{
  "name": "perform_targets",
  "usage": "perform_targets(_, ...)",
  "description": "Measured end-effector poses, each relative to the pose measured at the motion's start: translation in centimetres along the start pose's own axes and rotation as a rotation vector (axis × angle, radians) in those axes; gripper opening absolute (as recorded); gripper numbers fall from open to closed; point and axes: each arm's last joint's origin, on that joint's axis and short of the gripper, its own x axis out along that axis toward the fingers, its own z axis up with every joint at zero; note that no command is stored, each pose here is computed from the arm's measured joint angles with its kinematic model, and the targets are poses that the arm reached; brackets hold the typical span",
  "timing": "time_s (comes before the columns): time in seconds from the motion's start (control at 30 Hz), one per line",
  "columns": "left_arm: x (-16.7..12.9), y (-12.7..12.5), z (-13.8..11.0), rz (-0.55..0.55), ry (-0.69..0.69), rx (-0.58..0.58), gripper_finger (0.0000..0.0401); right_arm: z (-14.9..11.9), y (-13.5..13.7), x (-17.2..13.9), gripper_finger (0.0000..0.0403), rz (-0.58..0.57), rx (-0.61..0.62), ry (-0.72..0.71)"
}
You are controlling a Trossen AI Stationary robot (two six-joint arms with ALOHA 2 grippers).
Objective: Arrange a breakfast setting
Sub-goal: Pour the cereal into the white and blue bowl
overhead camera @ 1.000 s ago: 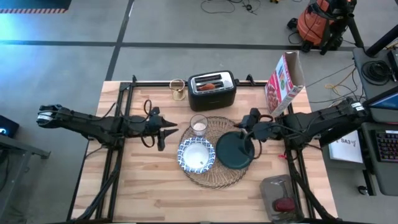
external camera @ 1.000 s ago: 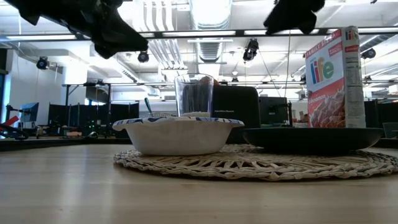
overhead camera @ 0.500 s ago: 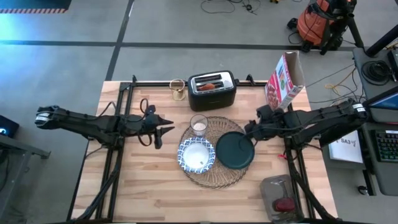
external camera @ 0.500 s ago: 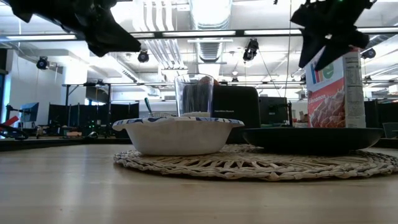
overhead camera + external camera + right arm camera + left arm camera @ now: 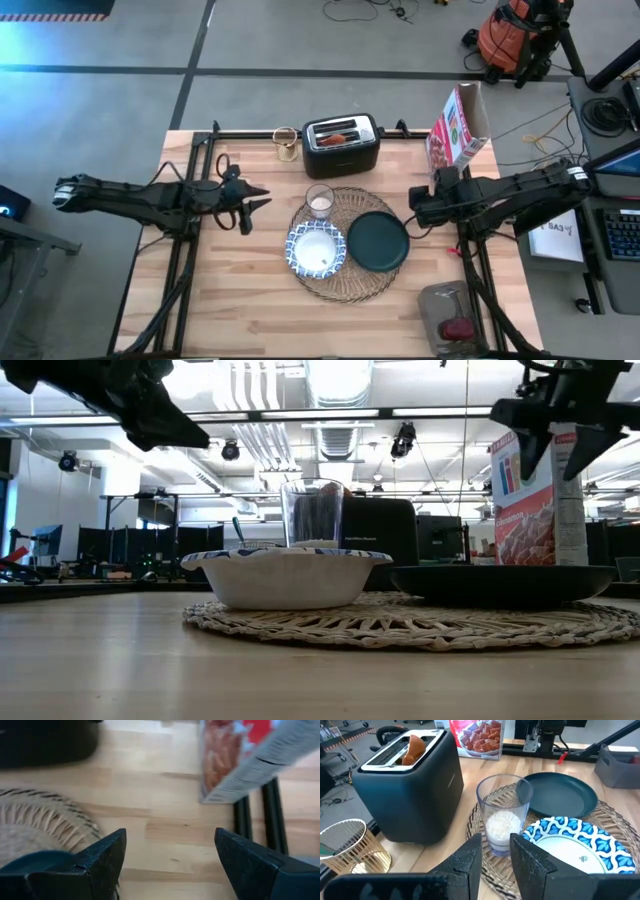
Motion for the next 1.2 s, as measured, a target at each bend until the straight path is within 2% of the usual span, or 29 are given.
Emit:
perform_targets(0.2, -0.6, 0.3, -0.4, 0.001, 0.025, 0.001, 0.0083, 0.0, -0.8, 0.0, 0.0282, -0.075, 0.079, 0.005)
perform_targets(0.57, -0.9, 0.4, -0.9, 0.000, 0.025, 0.000, 0.0083, -0.3, -1.0, 0.7, 0.0262, -0.096, 0.074, -0.018)
perform_targets(0.63, -0.9, 0.5, -1.0, 0.000, 0.026, -0.001, 0.0083, -0.3, -0.6, 0.7, 0.0257, -0.054, 0.127, -0.038)
perform_targets(0.73, -0.9, 0.5, -1.3, 0.000, 0.032, -0.009, 0.0083, -0.3, 0.7, 0.7, 0.0250, 0.070, 0.193, -0.089)
perform_targets(0.87, -1.0, 0.6, -1.9, -0.008, 0.025, -0.022, 0.0083, -0.1, 3.1, 0.5, 0.0243, 0.257, 0.151, -0.191)
perform_targets(1.0, -1.3, 0.7, -2.3, -0.011, 0.007, -0.029, 0.0083, 0.2, 5.4, -0.1, 0.0242, 0.395, 0.067, -0.290)
perform_targets(1.1, -1.5, 0.8, -2.6, -0.012, 0.000, -0.029, 0.0083, 0.7, 5.8, -0.3, 0.0246, 0.405, 0.091, -0.391)
perform_targets(1.2, -1.6, 0.9, -3.0, -0.021, -0.001, -0.033, 0.0083, 1.3, 5.0, 0.2, 0.0249, 0.329, 0.166, -0.449)
